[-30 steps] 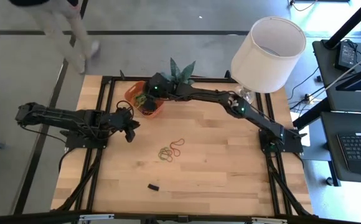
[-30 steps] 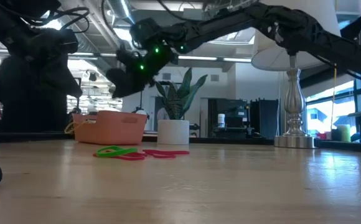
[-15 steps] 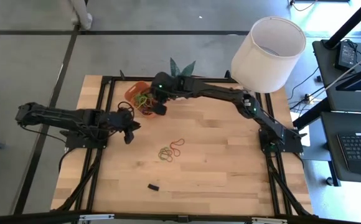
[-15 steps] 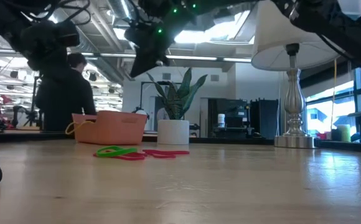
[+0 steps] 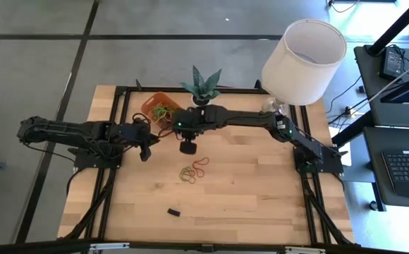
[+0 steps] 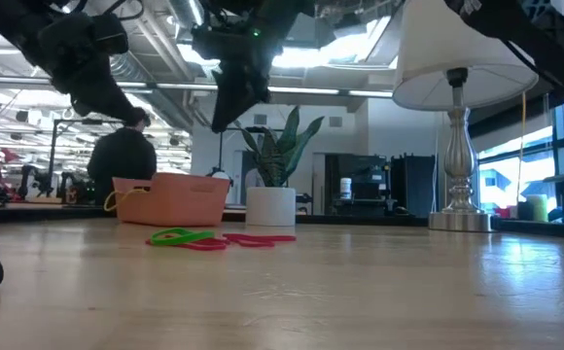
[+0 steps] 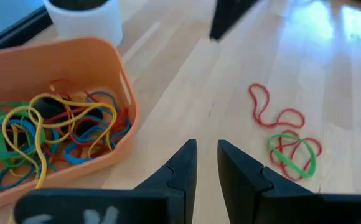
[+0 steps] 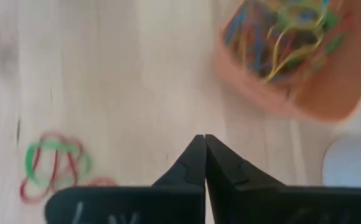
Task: Pick and place rubber bands into bin
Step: Put the red rubber band into the orange bin
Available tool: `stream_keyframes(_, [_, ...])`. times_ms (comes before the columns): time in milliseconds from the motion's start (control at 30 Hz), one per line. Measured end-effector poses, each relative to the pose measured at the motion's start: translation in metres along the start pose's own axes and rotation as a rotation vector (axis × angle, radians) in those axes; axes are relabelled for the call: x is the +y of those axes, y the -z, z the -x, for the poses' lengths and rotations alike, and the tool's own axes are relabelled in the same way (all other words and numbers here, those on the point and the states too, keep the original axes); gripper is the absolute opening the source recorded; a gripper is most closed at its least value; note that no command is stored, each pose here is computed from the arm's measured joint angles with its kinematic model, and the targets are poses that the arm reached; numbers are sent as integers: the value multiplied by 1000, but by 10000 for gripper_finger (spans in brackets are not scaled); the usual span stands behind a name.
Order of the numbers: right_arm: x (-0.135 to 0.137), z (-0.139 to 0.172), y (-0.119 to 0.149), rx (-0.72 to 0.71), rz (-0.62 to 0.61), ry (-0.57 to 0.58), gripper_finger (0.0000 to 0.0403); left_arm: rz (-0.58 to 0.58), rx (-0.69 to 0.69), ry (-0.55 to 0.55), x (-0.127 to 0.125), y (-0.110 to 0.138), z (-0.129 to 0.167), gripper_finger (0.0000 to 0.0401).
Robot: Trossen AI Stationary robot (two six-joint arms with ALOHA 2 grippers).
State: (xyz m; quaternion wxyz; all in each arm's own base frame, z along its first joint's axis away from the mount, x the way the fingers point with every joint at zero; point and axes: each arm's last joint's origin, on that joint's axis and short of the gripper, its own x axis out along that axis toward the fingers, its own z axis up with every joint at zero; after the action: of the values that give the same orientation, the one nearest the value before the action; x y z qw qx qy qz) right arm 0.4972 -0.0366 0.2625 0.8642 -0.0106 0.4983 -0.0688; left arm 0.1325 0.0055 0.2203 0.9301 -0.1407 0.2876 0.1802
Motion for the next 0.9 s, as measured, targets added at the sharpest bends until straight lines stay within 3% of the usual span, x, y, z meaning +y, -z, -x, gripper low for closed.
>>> stream_keyframes(233, [16,3,42,48,19,-18,4,14,-36,-11,-3,-12,5,58])
stream_keyframes(467, [15,43,126,-97,-100,-33,5,-11,31,-11,-19,-26,-12,58])
stream_keyframes(667, [10,70,198,-135,-186,-46,5,-111,155,7,-49,-44,-41,58])
stream_keyframes(900, [7,80,250,-148,-184,-45,5,-310,273,65,-95,-55,-82,59])
